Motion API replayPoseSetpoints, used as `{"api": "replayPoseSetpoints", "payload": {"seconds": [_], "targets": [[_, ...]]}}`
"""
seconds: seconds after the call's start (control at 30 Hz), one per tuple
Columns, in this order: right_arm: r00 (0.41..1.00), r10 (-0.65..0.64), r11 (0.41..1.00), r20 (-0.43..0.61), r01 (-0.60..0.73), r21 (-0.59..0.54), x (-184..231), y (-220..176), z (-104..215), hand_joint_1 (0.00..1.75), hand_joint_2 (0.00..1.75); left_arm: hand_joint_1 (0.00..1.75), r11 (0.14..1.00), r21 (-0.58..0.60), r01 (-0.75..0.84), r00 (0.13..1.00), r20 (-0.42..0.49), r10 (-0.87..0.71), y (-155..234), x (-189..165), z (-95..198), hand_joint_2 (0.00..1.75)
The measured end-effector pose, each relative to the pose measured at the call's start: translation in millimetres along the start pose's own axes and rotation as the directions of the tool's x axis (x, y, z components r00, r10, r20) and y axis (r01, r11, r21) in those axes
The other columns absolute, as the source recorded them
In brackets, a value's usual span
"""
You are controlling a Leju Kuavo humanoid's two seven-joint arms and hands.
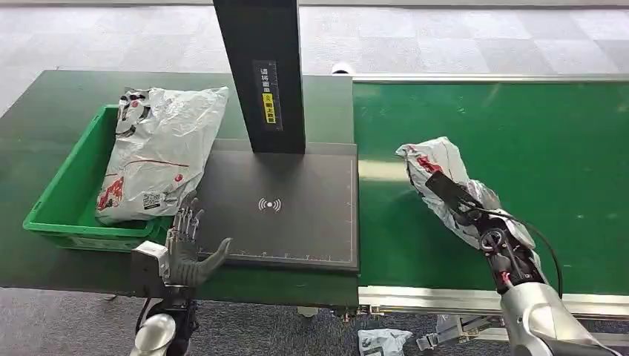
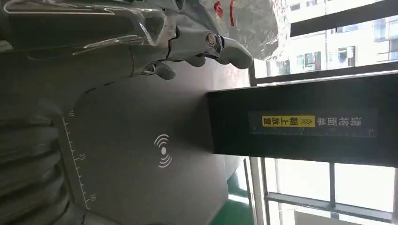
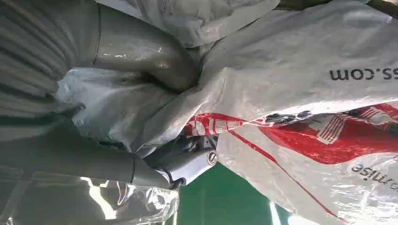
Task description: Moved the parcel from conveyor to table for the left to box.
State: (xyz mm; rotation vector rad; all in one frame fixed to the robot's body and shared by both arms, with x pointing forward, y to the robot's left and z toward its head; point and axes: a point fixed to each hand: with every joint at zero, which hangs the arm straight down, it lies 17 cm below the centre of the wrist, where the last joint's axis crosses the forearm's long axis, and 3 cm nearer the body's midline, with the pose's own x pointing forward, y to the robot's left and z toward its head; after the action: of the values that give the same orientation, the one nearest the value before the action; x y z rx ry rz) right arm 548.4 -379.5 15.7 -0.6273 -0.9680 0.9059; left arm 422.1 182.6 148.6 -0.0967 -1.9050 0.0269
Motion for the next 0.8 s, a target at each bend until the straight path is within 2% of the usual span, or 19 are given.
{"api": "replayPoseSetpoints", "payload": {"seconds": [0.13, 0.27, 0.37, 0.43, 0.5, 0.57, 0.8], "targets": [[0.998, -0.046, 0.979, 0.043, 0.054, -0.199, 13.1, -38.3, -0.5, 1.75, 1.75, 0.0, 1.0, 0.008, 0.001, 1.0, 0.003, -0.001, 2.0, 1.3, 5.0, 1.75], [0.982, -0.071, 0.921, 0.177, 0.133, -0.367, 46.3, -71.5, 11.7, 1.75, 1.75, 0.0, 1.0, 0.01, -0.006, 1.0, 0.014, 0.006, 2.6, 3.7, 7.3, 1.75], [0.94, -0.021, 0.829, 0.341, 0.207, -0.52, 86.0, -105.5, 41.1, 1.75, 1.75, 0.0, 1.0, 0.007, -0.01, 1.0, 0.029, 0.01, 1.7, 6.5, 7.1, 1.75], [0.905, 0.068, 0.791, 0.42, 0.208, -0.576, 109.6, -110.6, 66.6, 1.75, 1.75, 0.0, 1.0, -0.004, -0.016, 0.999, 0.049, 0.016, -1.2, 10.0, 4.4, 1.75], [0.859, 0.178, 0.777, 0.481, 0.177, -0.604, 139.3, -101.2, 93.8, 1.75, 1.75, 0.0, 1.0, -0.008, -0.022, 0.998, 0.063, 0.022, -2.3, 10.6, -0.3, 1.75], [0.82, 0.235, 0.784, 0.522, 0.158, -0.601, 165.4, -86.0, 109.0, 1.75, 1.75, 0.0, 1.0, -0.011, -0.029, 0.997, 0.072, 0.03, -3.8, 11.2, -4.8, 1.75], [0.706, 0.351, 0.818, 0.615, 0.088, -0.568, 227.7, -55.9, 130.2, 1.75, 1.75, 0.0, 0.999, -0.014, -0.052, 0.996, 0.072, 0.053, -3.8, 10.0, -9.0, 1.75]]}}
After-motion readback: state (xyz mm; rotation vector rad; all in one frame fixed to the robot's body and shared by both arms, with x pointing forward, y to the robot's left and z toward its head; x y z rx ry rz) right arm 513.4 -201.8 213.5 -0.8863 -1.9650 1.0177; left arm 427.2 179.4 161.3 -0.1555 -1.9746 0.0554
